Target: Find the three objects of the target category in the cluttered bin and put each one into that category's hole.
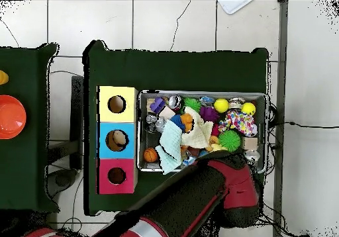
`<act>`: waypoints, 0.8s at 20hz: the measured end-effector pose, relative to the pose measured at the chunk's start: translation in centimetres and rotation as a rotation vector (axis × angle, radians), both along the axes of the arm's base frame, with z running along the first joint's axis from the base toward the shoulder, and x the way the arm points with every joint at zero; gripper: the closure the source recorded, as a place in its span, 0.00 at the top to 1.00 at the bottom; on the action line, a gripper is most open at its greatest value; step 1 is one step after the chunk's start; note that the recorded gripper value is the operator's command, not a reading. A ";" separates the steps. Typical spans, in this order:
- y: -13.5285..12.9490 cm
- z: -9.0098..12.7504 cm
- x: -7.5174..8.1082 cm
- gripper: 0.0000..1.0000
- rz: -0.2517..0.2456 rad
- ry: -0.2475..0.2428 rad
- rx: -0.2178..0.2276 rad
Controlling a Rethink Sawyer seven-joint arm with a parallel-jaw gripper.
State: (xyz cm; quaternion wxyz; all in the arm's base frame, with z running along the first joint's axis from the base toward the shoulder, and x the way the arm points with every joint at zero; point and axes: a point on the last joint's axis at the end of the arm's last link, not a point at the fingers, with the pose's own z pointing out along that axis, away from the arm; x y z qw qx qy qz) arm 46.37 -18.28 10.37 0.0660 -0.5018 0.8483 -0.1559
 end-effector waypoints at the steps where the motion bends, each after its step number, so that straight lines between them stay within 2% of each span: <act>1: -0.1 -0.1 0.0 1.00 -0.009 -0.006 0.005; 4: -0.1 -0.3 0.1 1.00 -0.024 -0.020 0.019; 16: 0.4 -0.4 0.6 1.00 -0.023 -0.034 0.038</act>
